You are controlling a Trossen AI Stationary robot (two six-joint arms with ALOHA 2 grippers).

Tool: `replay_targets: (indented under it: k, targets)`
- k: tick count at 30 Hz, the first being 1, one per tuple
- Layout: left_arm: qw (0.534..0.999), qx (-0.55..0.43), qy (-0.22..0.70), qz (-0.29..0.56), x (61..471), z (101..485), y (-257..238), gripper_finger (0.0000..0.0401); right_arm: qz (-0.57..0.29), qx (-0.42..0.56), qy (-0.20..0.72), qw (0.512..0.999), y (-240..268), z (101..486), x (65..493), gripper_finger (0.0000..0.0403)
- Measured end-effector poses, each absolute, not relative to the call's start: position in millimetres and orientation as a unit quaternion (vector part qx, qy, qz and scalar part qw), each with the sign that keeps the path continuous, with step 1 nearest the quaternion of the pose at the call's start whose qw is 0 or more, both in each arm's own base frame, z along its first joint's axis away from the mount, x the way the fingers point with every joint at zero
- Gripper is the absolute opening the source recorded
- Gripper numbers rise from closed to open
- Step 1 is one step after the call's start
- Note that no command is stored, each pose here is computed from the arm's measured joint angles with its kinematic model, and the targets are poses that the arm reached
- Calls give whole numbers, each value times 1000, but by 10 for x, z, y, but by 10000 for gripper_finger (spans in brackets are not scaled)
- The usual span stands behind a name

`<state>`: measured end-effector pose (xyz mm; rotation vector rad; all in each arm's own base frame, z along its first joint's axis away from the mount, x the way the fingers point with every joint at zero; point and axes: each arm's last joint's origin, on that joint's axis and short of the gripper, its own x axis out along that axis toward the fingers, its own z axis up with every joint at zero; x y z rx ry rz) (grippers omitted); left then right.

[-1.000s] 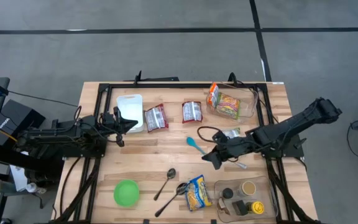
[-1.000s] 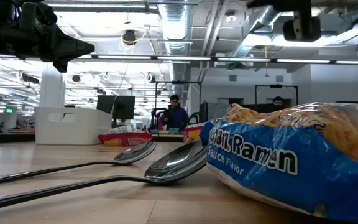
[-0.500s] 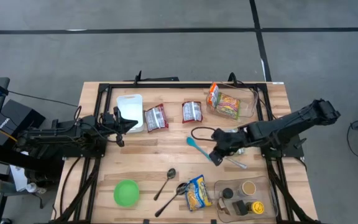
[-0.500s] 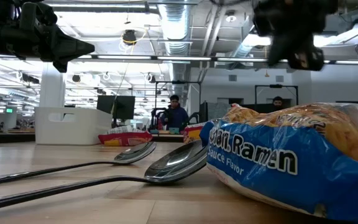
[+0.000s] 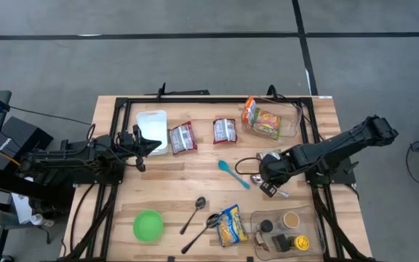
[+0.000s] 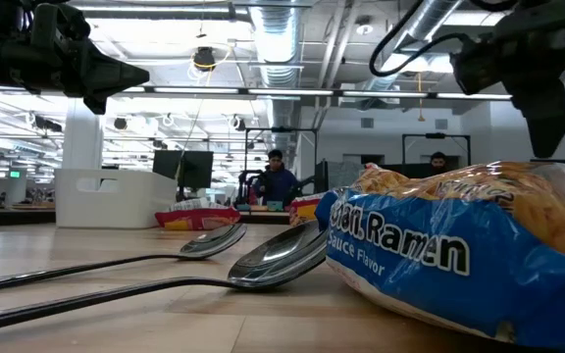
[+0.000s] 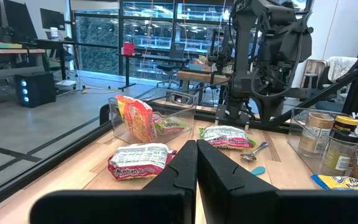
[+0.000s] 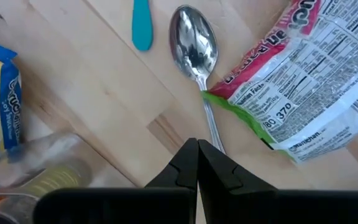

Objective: Pick & Place Food Item
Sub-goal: Put the green noodle pack into the top transparent bin

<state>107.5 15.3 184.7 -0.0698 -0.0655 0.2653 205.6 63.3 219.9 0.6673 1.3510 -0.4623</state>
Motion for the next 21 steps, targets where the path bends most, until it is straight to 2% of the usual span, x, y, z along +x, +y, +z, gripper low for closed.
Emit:
replay_targets:
  k: [5, 8, 15, 21]
  targets:
    - [990, -35, -33, 132, 1075, 1847, 154, 3, -204, 294, 607, 710, 669, 2200, 2049, 0]
    - [990, -35, -32, 132, 1075, 1846, 153, 3, -233, 307, 591, 708, 671, 2186, 2046, 0]
    - [990, -35, -33, 132, 1075, 1847, 154, 3, -320, 369, 568, 662, 641, 2059, 1978, 0]
    - [990, -35, -32, 132, 1075, 1847, 154, 3, -345, 395, 554, 647, 610, 2051, 1984, 0]
